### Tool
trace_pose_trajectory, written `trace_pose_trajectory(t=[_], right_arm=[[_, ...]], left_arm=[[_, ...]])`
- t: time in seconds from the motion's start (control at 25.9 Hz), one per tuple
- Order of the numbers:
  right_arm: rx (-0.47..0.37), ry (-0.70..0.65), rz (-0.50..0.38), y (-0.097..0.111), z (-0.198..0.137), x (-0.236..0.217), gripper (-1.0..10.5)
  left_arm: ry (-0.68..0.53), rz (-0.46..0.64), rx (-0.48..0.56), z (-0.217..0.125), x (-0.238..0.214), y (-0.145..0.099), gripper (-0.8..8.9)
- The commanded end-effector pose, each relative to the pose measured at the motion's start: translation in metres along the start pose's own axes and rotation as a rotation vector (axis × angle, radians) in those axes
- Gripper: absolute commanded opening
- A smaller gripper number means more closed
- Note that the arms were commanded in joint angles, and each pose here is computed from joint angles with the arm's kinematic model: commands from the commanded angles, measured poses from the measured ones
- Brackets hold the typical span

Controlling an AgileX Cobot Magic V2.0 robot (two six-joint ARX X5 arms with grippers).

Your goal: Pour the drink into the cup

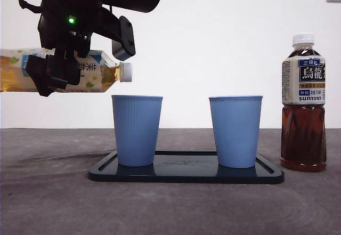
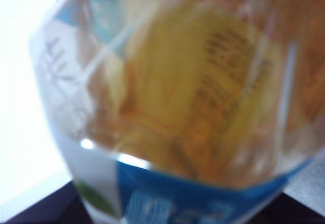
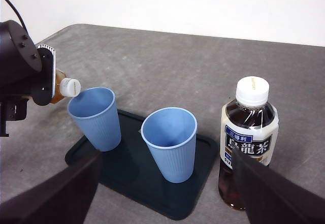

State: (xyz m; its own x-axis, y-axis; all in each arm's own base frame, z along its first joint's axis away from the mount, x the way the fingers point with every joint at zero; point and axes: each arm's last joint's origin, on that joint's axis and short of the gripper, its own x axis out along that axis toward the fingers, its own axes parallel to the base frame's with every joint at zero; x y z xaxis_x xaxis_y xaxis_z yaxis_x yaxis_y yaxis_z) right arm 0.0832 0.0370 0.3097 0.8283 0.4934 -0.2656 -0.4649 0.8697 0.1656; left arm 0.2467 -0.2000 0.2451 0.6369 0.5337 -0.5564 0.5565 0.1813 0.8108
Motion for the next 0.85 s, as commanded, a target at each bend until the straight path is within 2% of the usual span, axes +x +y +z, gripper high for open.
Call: trace_pose_trajectory(t=[0.04,0.73,0.85], right_arm=[[-0.017,-0.019,0.012,0.0015,0.0042,-0.0018,4.1],[-0.017,-0.018,0.012,0.0014,0.0042,-0.0018,4.1],[-0.017,-0.018,0.011,0.0014,0.0042,-0.0018,4.1]], left_arm=[[0.007,0.036,-0.031,0.0042,-0.0018,0.0047,2.47],[0.019,0.031,-0.023,0.0025,-0.0013,0.0043,2.48],[0.014,0.033,-0.089,0.0029,-0.0016,0.0047,2.48]])
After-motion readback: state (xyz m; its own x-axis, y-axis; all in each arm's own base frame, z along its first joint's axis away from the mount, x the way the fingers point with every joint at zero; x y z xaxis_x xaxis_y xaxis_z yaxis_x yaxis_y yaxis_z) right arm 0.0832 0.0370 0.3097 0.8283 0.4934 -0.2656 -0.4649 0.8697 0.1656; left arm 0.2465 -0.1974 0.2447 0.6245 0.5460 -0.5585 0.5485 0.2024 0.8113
